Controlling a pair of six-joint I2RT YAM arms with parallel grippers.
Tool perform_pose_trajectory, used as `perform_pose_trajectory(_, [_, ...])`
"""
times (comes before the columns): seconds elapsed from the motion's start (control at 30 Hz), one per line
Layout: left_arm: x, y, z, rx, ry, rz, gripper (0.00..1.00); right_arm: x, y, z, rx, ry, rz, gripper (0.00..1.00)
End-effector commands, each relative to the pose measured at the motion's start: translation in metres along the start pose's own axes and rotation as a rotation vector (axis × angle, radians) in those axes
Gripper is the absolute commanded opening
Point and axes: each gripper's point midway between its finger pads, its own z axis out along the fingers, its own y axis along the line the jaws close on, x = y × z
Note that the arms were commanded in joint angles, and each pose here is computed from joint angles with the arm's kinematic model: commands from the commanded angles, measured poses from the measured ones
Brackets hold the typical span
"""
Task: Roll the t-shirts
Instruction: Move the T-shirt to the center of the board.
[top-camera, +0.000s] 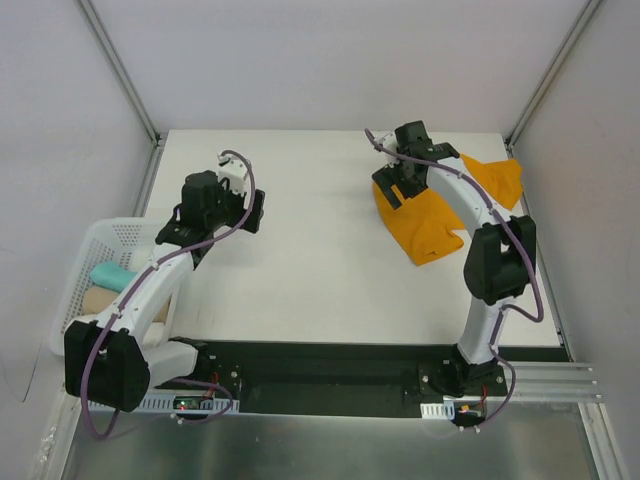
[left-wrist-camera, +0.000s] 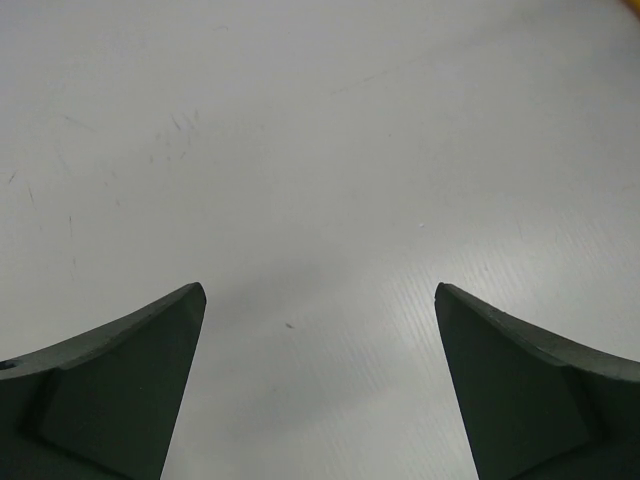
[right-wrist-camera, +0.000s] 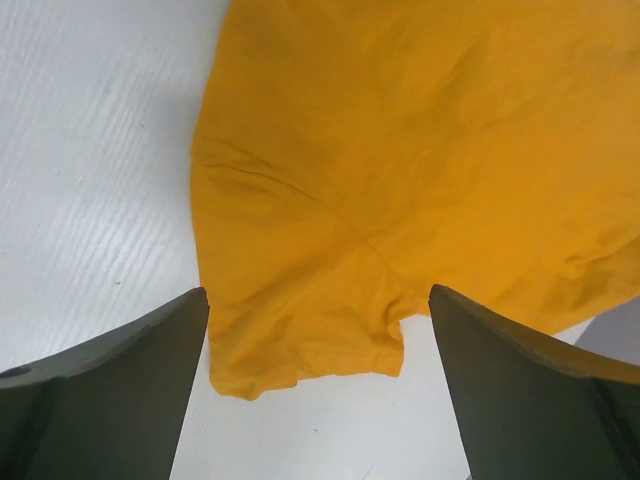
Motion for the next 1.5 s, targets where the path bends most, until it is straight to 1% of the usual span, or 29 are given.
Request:
perform_pose_trajectory(0.0, [0.000,-0.005,-0.005,0.038,0.034,0.072,0.99,-0.024,-0.009,-0.017,-0.069,-0.018,-0.044,0.96])
perform_pose_trajectory(0.07, [-0.003,-0.006,-0.005,0.063,0.037,0.122,0.99,-0.034,-0.015,-0.011,-0.069,-0.044,-0.039,0.96])
perform_pose_trajectory(0.13, [0.001,-0.008,-0.002,0.082,0.070,0.128,0.99,-0.043,-0.022,0.001,-0.072,-0.044,-0.023,0.96])
perform_pose_trajectory(0.17, [0.001,-0.009,-0.002,0.084,0.079,0.119,0.99,-0.042,-0.021,0.005,-0.096,-0.034,-0.023,0.96])
perform_pose_trajectory(0.27, [0.006,-0.012,-0.001,0.109,0.115,0.112,0.99,-0.037,-0.027,0.026,-0.086,-0.006,-0.041,0.99])
perform_pose_trajectory(0.33, [0.007,-0.021,-0.004,0.160,0.130,0.108,0.99,-0.029,-0.027,0.041,-0.101,0.023,-0.057,0.95])
perform_pose_trajectory(0.43, [0.007,-0.033,-0.011,0.237,0.144,0.123,0.98,-0.017,-0.033,0.050,-0.124,0.052,-0.036,0.90])
perform_pose_trajectory(0.47, [0.007,-0.035,-0.012,0.251,0.146,0.126,0.97,-0.015,-0.030,0.051,-0.171,0.047,-0.019,0.87])
perform_pose_trajectory(0.57, [0.010,-0.035,-0.015,0.250,0.159,0.124,0.96,-0.008,-0.026,0.049,-0.210,0.053,-0.044,0.84])
perform_pose_trajectory(0.63, [0.012,-0.037,-0.016,0.258,0.162,0.120,0.97,-0.002,-0.022,0.050,-0.228,0.068,-0.059,0.84])
perform_pose_trajectory(0.77, [0.019,-0.037,-0.018,0.260,0.177,0.124,0.97,0.004,-0.013,0.062,-0.259,0.095,-0.069,0.81])
perform_pose_trajectory(0.9, [0.025,-0.037,-0.020,0.258,0.197,0.128,0.97,0.018,-0.012,0.090,-0.230,0.180,-0.110,0.78])
perform_pose_trajectory(1.0, [0.025,-0.035,-0.021,0.256,0.201,0.148,0.97,0.028,-0.011,0.098,-0.243,0.228,-0.143,0.77])
perform_pose_trajectory(1.13, [0.025,-0.031,-0.020,0.244,0.202,0.187,0.97,0.049,0.005,0.106,-0.302,0.301,-0.185,0.75])
perform_pose_trajectory(1.2, [0.025,-0.029,-0.019,0.239,0.201,0.194,0.97,0.053,0.009,0.106,-0.317,0.317,-0.199,0.70])
perform_pose_trajectory(1.23, [0.025,-0.030,-0.019,0.241,0.199,0.200,0.97,0.056,0.016,0.106,-0.344,0.329,-0.211,0.64])
perform_pose_trajectory(1.3, [0.027,-0.029,-0.019,0.241,0.205,0.200,0.97,0.058,0.023,0.104,-0.373,0.335,-0.217,0.57])
perform_pose_trajectory(1.4, [0.030,-0.030,-0.019,0.245,0.212,0.192,0.96,0.061,0.046,0.090,-0.473,0.353,-0.242,0.37])
perform_pose_trajectory(1.43, [0.031,-0.029,-0.019,0.240,0.218,0.192,0.95,0.056,0.059,0.084,-0.512,0.342,-0.255,0.26])
perform_pose_trajectory(1.47, [0.032,-0.029,-0.019,0.236,0.224,0.187,0.94,0.051,0.065,0.073,-0.532,0.325,-0.259,0.21])
